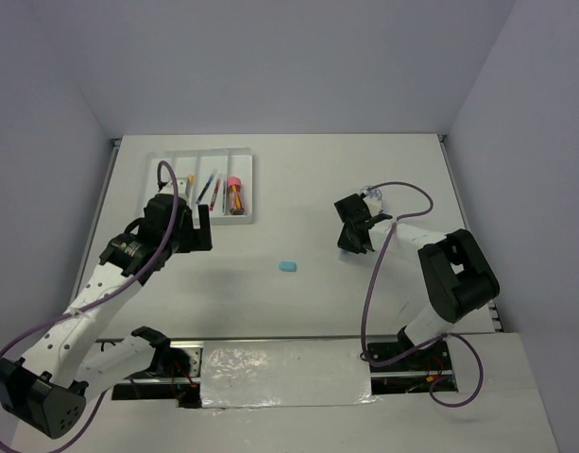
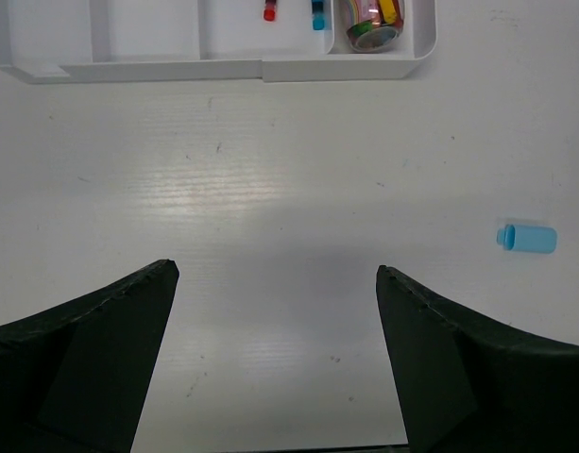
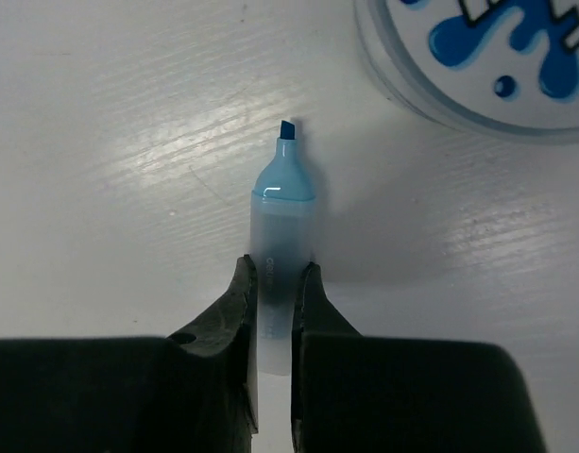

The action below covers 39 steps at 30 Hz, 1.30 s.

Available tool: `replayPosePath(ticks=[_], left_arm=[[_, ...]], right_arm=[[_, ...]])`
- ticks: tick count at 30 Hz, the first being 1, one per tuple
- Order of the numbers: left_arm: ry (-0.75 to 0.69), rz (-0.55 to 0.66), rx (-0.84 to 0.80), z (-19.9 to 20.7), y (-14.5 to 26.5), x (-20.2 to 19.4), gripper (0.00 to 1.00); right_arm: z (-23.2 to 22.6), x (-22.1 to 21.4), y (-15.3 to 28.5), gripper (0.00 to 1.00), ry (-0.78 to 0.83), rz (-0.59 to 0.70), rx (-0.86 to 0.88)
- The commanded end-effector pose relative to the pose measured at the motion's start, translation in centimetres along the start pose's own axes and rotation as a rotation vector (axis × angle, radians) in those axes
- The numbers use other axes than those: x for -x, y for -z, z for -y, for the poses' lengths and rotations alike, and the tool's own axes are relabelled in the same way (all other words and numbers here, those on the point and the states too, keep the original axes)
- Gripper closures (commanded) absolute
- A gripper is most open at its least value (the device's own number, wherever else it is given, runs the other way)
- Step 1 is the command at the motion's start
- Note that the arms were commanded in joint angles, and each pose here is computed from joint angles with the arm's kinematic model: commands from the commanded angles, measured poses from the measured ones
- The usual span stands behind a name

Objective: Sort the stationery into containers
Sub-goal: Pick up the pen from the center of the board, then close the pen cap on the pen.

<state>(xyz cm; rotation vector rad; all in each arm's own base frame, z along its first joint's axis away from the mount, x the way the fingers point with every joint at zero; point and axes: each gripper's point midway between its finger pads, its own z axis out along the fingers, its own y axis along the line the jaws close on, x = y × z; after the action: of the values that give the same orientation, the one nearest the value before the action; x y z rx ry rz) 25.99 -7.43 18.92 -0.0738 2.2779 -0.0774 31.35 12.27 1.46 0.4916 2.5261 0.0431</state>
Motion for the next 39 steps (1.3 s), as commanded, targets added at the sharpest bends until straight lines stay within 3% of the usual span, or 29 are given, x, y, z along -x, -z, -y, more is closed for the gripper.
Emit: replayPosePath(ticks=[1,5,8,12,14,18,24,27,39], left_arm=[[0.021,0.035,-0.006,0.4,0.6,1.7,0.01],[0.009,-0.016,-0.152,3.7,0.3,1.4,0.01],[-0.087,-0.108,-0.215,7.5,-0.2,-0.2,0.01],[-0.326,-0.183,-0.365,15.6,-0.6,-3.0,0.01],[-0.439,-0.128,-0.410,17.8,-1.1,-2.7,0.01],[-0.638,-0.138,-0.496,21.3,-2.6,-5.2,0.01],[-0.853,-0.107,-0.572,23.5,-6.6,-7.4,0.05],[-0.991,-0.149,-0.591,23.4,-8.2,-8.6,0.14],[-1.068,-0.360,-0.634,22.4,-10.9,-11.8,0.18]], right_arm=[[-0.5,-2.5,-1.0,1.00,0.044,-0.086,0.036],[-5.1,-1.4,2.8,1.00,0.173,-0.021,0.250],[-7.1,0.5,8.7,1.00,0.261,0.115,0.358],[-3.9,2.2,15.3,1.00,0.263,0.190,0.371],[-2.0,3.1,17.0,1.00,0.243,0.215,0.320],[2.6,3.9,20.7,1.00,0.194,0.269,0.253],[3.2,3.6,25.1,0.99,0.184,0.324,0.404],[3.6,3.1,26.0,0.99,0.213,0.324,0.438],[2.8,2.7,28.1,0.96,0.237,0.352,0.557]])
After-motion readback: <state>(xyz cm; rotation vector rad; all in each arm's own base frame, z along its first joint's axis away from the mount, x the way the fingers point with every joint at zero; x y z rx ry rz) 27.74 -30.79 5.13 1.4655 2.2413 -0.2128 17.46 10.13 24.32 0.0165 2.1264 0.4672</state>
